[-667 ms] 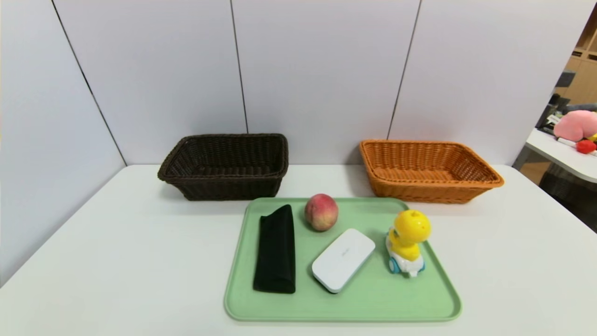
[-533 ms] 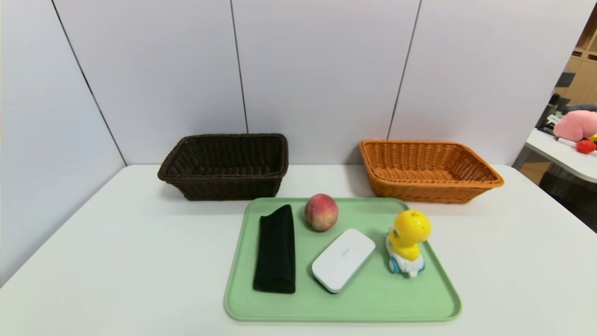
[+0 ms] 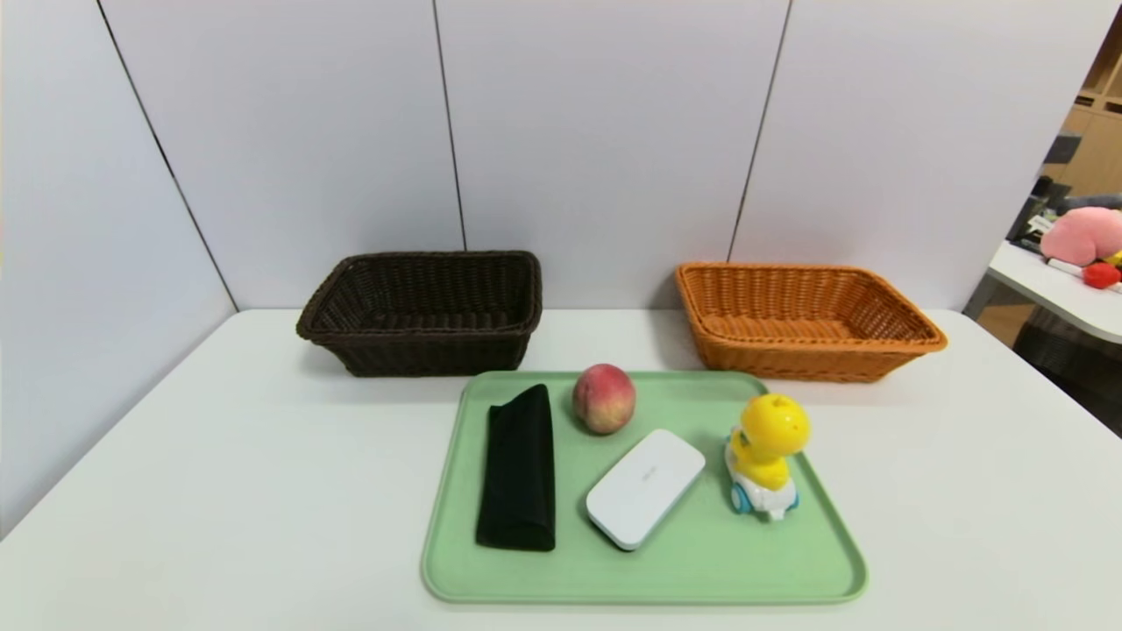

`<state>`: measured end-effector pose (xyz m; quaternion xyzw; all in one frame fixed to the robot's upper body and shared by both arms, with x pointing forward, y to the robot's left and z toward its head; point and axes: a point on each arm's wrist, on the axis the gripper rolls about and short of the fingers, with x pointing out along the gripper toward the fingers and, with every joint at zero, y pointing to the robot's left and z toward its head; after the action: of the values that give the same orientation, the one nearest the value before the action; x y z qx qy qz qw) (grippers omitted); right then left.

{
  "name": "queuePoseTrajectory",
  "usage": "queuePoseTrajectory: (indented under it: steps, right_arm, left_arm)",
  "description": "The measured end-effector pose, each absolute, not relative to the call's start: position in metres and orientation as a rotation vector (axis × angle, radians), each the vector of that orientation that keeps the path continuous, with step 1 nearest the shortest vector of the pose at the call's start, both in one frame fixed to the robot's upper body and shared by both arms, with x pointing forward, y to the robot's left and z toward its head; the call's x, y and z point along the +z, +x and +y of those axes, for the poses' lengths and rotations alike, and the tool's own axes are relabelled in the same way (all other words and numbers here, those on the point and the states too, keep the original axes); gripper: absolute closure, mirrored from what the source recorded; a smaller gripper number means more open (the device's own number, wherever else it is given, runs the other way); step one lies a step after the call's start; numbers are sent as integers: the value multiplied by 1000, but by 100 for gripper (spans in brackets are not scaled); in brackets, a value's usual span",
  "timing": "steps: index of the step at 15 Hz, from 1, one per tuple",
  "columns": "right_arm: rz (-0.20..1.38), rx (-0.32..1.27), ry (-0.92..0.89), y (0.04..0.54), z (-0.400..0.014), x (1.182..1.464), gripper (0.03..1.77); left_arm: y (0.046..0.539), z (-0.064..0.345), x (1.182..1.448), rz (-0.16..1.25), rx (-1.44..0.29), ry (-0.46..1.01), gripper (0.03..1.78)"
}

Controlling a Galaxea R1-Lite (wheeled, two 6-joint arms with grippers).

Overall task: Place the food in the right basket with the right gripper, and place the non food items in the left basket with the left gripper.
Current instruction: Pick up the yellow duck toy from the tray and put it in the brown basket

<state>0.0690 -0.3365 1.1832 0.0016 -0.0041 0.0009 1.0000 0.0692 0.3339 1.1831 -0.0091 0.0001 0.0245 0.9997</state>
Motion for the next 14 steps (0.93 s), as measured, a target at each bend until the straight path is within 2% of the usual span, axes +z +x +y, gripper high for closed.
queuePoseTrajectory:
  steps: [6, 11, 14]
  right_arm:
    - [-10, 13, -28, 65, -336, 1192, 10]
    - [-15, 124, -28, 50, -334, 1244, 10]
    - [-38, 266, -23, 45, -331, 1276, 10]
  left_arm:
    - [68, 333, 1189, 5, 2, 61, 12]
    - [70, 331, 1236, -4, -56, 48, 12]
    - [76, 332, 1261, 2, -58, 45, 12]
